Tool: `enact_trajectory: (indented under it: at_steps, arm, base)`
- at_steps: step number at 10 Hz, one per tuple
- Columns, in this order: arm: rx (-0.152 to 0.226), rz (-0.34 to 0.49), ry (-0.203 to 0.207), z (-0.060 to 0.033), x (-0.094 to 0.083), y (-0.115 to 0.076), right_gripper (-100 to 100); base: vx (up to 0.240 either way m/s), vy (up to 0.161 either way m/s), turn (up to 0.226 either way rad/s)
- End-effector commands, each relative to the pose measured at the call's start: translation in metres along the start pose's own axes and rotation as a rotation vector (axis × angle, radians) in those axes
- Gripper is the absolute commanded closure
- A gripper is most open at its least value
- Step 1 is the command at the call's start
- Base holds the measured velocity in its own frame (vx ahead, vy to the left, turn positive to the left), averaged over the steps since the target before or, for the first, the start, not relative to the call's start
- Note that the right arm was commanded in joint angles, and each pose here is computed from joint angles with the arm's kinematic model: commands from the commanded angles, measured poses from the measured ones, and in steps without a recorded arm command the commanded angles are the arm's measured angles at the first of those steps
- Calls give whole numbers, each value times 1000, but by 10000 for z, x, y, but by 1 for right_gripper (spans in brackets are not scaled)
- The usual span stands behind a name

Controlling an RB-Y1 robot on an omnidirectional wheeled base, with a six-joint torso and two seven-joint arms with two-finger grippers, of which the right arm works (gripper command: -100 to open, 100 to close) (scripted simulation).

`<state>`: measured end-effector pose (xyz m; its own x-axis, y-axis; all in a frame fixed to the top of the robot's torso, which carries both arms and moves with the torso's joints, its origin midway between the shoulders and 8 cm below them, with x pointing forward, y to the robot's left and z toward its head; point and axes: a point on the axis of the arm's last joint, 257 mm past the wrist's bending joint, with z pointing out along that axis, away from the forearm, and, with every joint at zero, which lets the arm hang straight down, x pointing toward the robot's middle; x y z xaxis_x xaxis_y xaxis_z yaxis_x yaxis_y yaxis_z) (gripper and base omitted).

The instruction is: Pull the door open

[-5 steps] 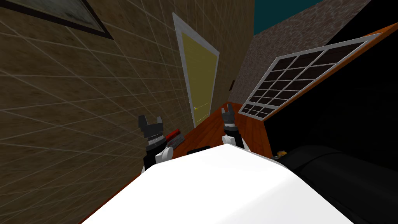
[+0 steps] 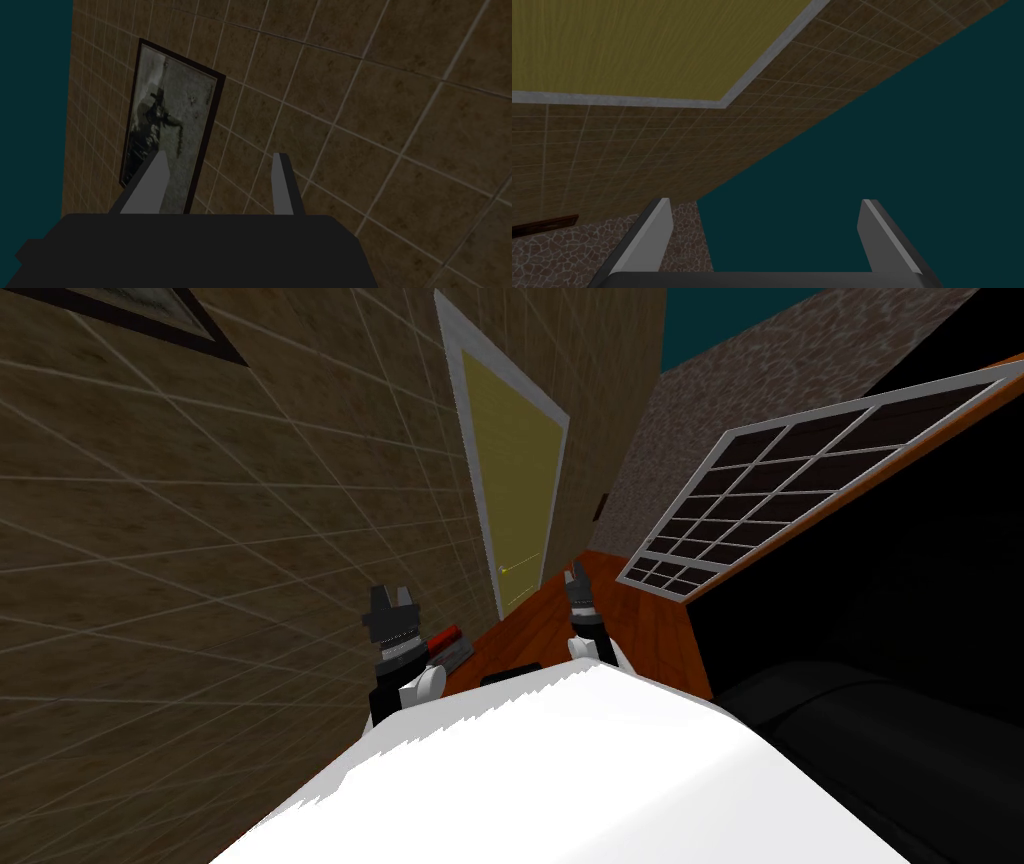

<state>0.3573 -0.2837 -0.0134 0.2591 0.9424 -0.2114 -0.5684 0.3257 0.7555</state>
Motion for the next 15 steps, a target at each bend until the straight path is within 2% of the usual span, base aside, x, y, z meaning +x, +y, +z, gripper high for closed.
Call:
enact_trajectory:
  at_steps: [1,8,12,15]
  arm:
    - [11,-37,16,-19,57,-95,-100]
    - [68,-230,117,-198,393,-629,-100]
    - [93,-357,194,-352,623,-964,-100]
    - [110,-453,261,-503,809,-1227,-100]
  base:
    - [97,-26,21]
    - [92,-43,21]
    - [91,-35,25]
    - [96,-55,27]
